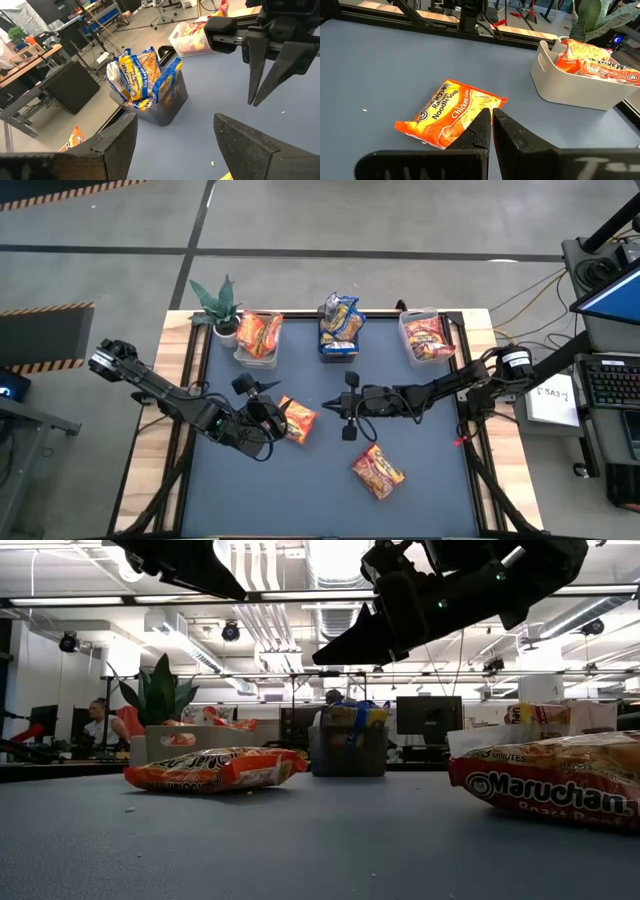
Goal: Sort Maruchan noodles
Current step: Put the orange noodle pack into the gray bin
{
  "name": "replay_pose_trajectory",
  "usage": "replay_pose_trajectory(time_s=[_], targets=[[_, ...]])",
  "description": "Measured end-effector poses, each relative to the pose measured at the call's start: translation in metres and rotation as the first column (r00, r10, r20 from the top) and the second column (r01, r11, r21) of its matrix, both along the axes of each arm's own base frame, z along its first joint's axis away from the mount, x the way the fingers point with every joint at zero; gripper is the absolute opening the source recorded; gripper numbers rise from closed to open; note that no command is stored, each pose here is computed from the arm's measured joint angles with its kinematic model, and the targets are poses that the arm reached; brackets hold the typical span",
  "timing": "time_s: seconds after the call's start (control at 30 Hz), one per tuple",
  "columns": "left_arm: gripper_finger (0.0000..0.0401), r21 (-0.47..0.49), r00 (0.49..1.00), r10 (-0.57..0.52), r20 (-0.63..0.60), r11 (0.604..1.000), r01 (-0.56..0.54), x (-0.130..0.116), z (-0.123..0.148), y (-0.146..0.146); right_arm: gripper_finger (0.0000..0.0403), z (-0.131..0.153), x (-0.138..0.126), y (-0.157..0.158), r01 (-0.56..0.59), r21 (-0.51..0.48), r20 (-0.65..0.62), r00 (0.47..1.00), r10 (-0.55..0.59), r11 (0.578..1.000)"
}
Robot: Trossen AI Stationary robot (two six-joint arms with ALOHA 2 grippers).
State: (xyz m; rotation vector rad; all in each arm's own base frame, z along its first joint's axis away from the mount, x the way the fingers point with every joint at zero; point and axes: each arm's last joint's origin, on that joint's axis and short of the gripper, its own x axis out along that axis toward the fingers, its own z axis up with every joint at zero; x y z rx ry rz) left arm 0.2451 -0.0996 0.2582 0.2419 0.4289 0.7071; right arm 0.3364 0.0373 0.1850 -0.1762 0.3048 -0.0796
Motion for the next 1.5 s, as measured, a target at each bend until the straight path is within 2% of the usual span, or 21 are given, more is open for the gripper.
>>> replay_pose_trajectory(time_s=[0.23, 0.5, 0.7, 0.87, 1.03, 1.17, 1.5], targets=[[0.0244, -0.021, 1.000, -0.012, -0.001, 1.000, 0.012, 0.001, 0.000, 0.000, 0.0008, 0.000, 0.000, 0.000, 0.000, 0.001, 0.000, 1.000, 0.000, 1.000], [0.0230, -0.127, 0.993, -0.099, -0.058, 0.988, 0.091, 0.004, -0.007, 0.005, 0.0008, 0.000, 0.000, 0.000, 0.000, 0.001, 0.003, 1.000, 0.000, 1.000], [0.0168, -0.129, 0.987, -0.097, -0.126, 0.988, 0.081, -0.005, -0.036, 0.011, 0.0008, 0.000, 0.000, 0.000, 0.007, 0.023, 0.002, 1.000, -0.007, 1.000], [0.0089, -0.239, 0.985, -0.136, -0.104, 0.965, 0.108, -0.012, -0.069, 0.019, 0.0008, -0.001, 0.000, 0.000, 0.011, 0.033, -0.002, 1.000, -0.011, 0.999], [0.0012, -0.297, 0.963, -0.219, -0.157, 0.940, 0.166, -0.018, -0.088, 0.025, 0.0008, -0.001, 0.000, -0.001, 0.013, 0.036, -0.001, 1.000, -0.013, 0.999], [0.0010, -0.367, 0.933, -0.283, -0.222, 0.911, 0.189, -0.025, -0.100, 0.027, 0.0008, -0.001, 0.000, -0.002, 0.019, 0.044, -0.001, 1.000, -0.019, 0.999], [0.0001, -0.404, 0.943, -0.235, -0.236, 0.906, 0.125, -0.039, -0.120, 0.033, 0.0008, -0.001, 0.001, -0.007, 0.034, 0.043, -0.001, 0.999, -0.034, 0.999]])
